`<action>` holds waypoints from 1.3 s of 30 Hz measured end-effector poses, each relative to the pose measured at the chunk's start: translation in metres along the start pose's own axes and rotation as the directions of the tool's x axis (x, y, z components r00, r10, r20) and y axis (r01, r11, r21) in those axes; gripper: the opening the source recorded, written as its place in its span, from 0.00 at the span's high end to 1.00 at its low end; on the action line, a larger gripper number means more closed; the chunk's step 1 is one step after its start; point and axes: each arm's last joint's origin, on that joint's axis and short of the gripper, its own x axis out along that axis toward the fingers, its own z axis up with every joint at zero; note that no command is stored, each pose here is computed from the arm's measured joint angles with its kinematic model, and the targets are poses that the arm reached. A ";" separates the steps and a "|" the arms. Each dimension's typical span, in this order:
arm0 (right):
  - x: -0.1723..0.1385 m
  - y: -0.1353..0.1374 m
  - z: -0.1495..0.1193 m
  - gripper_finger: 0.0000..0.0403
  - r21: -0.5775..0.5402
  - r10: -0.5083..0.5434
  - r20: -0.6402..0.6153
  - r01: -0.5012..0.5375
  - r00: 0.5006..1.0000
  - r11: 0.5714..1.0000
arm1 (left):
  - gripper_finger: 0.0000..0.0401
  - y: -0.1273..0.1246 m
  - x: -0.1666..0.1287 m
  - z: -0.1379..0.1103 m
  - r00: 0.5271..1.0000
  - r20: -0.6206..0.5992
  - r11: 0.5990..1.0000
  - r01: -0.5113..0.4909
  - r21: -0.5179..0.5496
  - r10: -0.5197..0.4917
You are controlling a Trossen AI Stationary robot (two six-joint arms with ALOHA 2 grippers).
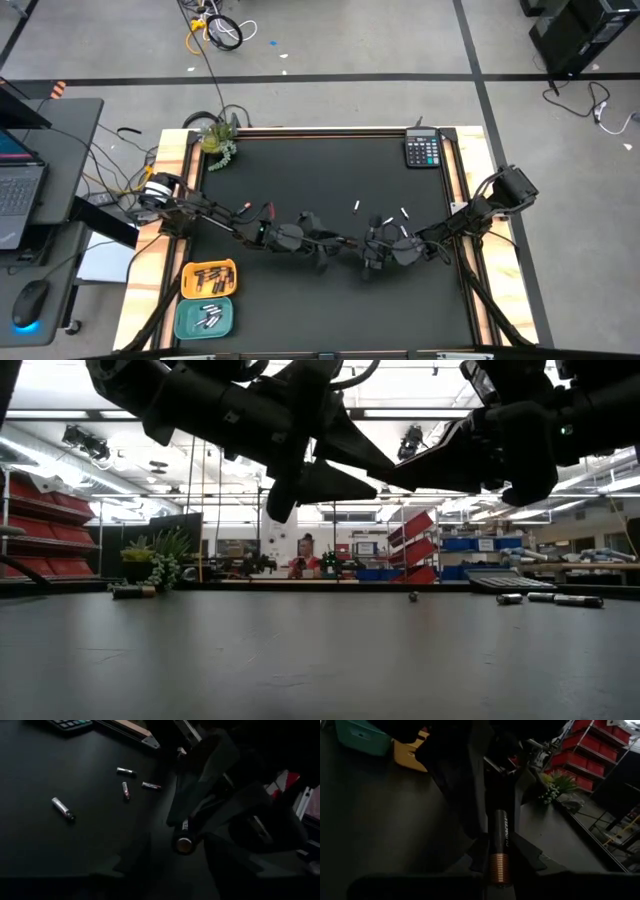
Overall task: Sort batteries
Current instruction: Put the right black battery into the yellow bin
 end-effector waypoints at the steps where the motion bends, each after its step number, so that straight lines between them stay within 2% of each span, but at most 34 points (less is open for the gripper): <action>1: 0.000 0.000 0.000 0.87 -0.002 0.000 -0.001 0.000 1.000 1.000 | 0.52 0.000 0.000 0.000 1.000 0.002 1.000 -0.001 -0.006 0.001; 6: 0.000 0.000 -0.002 0.87 -0.014 -0.005 -0.014 0.005 1.000 1.000 | 0.59 0.006 0.006 -0.002 1.000 0.019 0.998 -0.005 -0.068 0.006; 11: 0.000 0.000 -0.003 0.87 -0.017 -0.002 -0.024 0.002 1.000 1.000 | 0.63 0.006 0.013 -0.007 0.998 0.061 0.996 0.032 -0.087 -0.027; 18: -0.003 0.005 -0.009 0.87 -0.032 0.006 -0.081 -0.009 0.997 0.999 | 0.63 0.007 0.014 -0.008 0.998 0.055 0.996 0.028 -0.080 -0.024; 25: -0.006 0.008 -0.008 0.87 -0.035 0.015 -0.075 -0.018 0.997 0.999 | 0.63 0.007 0.014 -0.006 0.998 0.062 0.993 0.037 -0.114 -0.030; 30: -0.004 0.005 -0.009 0.87 -0.042 -0.031 -0.084 0.028 0.996 0.999 | 0.63 0.007 0.014 -0.007 0.997 0.042 0.985 0.063 -0.163 -0.057; 39: -0.004 0.005 -0.008 0.87 -0.042 -0.037 -0.074 0.034 0.997 0.999 | 0.63 0.007 0.014 -0.006 0.997 0.058 0.984 0.054 -0.168 -0.044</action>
